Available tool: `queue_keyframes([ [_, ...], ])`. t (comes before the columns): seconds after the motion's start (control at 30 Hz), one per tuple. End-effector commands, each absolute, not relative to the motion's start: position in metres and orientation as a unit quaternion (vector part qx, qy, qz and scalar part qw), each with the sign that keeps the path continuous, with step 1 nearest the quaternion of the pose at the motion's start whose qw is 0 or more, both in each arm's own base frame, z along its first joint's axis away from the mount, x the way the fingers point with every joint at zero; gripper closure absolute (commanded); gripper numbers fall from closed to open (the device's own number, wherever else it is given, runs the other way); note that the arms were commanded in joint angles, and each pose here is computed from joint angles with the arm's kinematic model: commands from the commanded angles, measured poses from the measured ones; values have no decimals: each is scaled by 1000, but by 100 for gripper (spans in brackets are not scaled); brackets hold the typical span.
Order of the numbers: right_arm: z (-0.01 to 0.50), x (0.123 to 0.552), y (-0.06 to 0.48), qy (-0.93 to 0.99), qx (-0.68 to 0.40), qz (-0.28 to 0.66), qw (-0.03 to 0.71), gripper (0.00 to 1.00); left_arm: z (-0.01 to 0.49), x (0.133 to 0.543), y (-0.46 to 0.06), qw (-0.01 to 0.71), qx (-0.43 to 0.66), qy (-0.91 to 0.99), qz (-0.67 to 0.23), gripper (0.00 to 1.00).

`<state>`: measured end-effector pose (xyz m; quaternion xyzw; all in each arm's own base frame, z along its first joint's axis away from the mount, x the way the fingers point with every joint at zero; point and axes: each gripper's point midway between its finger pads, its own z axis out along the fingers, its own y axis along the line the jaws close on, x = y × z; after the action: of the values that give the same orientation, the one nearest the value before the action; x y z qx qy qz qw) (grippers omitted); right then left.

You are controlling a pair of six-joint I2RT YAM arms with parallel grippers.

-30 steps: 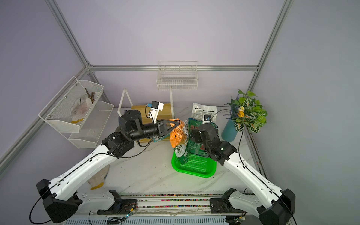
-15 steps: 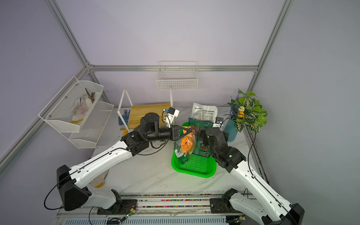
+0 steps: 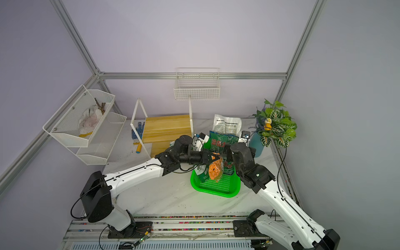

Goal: Take down the fertilizer bag from the shelf
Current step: Place the fertilizer bag in the storage box.

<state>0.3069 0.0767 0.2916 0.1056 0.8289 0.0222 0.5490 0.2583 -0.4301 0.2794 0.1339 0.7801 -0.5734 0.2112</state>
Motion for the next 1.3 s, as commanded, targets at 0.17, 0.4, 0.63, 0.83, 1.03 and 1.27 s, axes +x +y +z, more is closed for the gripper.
queue_keyframes([
  [0.17,295,307,73,824,113,23,555,0,262,247,-421,214,146,789,-557,100],
  [0.4,297,309,77,824,107,29,556,1,224,268,-400,260,136,839,-458,100],
  [0.63,300,309,78,823,105,33,558,1,192,282,-400,254,137,869,-402,100],
  [0.83,297,306,76,823,105,32,557,1,178,285,-398,246,131,881,-382,99],
  [1.03,295,306,77,825,103,32,555,1,184,286,-396,255,135,881,-376,38],
  [1.27,294,306,80,825,100,39,554,0,226,288,-389,305,147,858,-386,17],
])
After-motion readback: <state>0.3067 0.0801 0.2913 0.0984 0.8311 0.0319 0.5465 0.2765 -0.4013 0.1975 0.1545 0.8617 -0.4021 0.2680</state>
